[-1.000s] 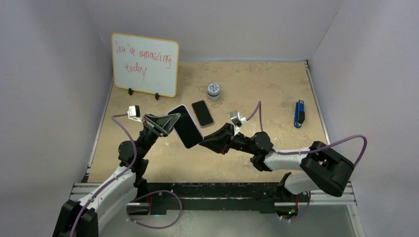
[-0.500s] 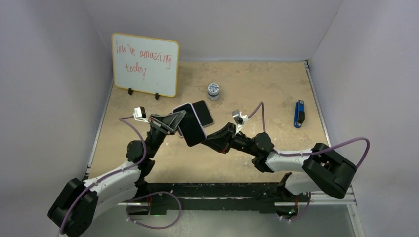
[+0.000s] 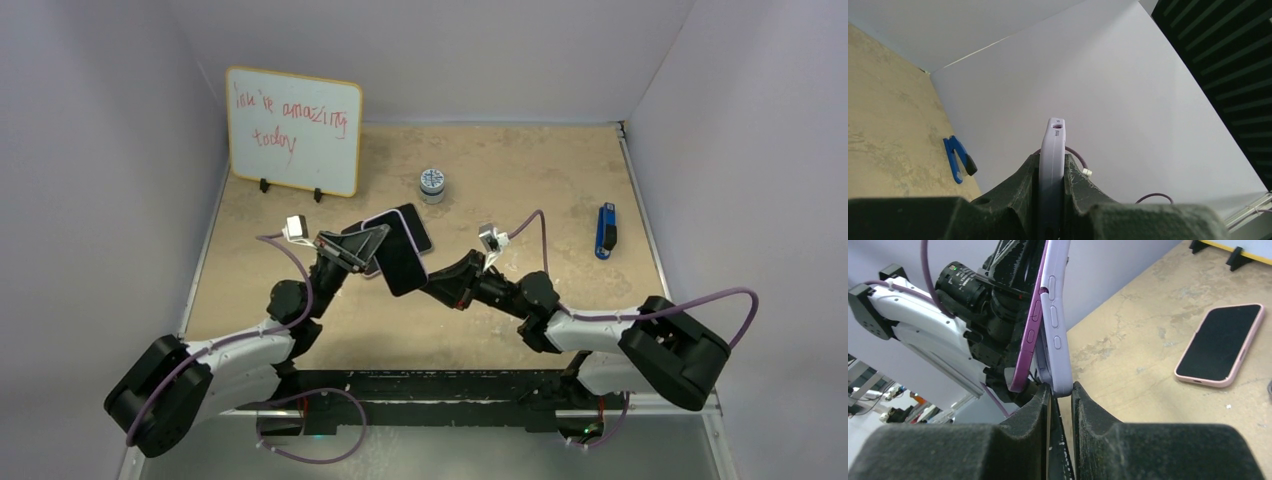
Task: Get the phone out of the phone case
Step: Remove the phone case from the phone.
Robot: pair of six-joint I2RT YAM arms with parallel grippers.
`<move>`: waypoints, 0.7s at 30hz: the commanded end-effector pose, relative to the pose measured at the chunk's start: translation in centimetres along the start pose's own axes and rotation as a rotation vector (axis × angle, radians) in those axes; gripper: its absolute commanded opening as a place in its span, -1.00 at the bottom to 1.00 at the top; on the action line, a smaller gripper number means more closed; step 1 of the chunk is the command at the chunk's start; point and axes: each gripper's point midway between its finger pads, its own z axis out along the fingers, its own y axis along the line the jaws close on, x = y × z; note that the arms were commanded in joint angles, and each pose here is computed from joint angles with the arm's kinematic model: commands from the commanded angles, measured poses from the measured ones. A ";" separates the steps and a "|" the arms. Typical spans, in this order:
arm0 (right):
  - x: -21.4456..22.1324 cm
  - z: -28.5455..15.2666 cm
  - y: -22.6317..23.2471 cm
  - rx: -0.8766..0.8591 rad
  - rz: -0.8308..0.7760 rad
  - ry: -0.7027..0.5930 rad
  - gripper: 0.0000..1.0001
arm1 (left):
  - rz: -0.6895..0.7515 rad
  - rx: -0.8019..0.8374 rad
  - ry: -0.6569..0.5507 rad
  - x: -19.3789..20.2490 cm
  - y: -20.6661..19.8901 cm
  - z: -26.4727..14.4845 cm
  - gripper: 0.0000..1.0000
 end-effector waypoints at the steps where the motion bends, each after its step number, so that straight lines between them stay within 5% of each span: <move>1: -7.3 0.5 -1.2 0.092 -0.063 -0.283 -0.58 | -0.047 0.021 0.296 6.6 -0.1 -1.5 -1.00; 10: -7.8 -0.1 -1.4 0.117 -0.079 -0.281 -0.31 | -0.052 -0.031 0.325 8.1 2.3 -1.7 -1.00; 21: -5.6 -0.2 -1.4 0.104 -0.070 -0.167 -0.47 | -0.003 -0.111 0.326 8.4 4.4 -0.4 -1.00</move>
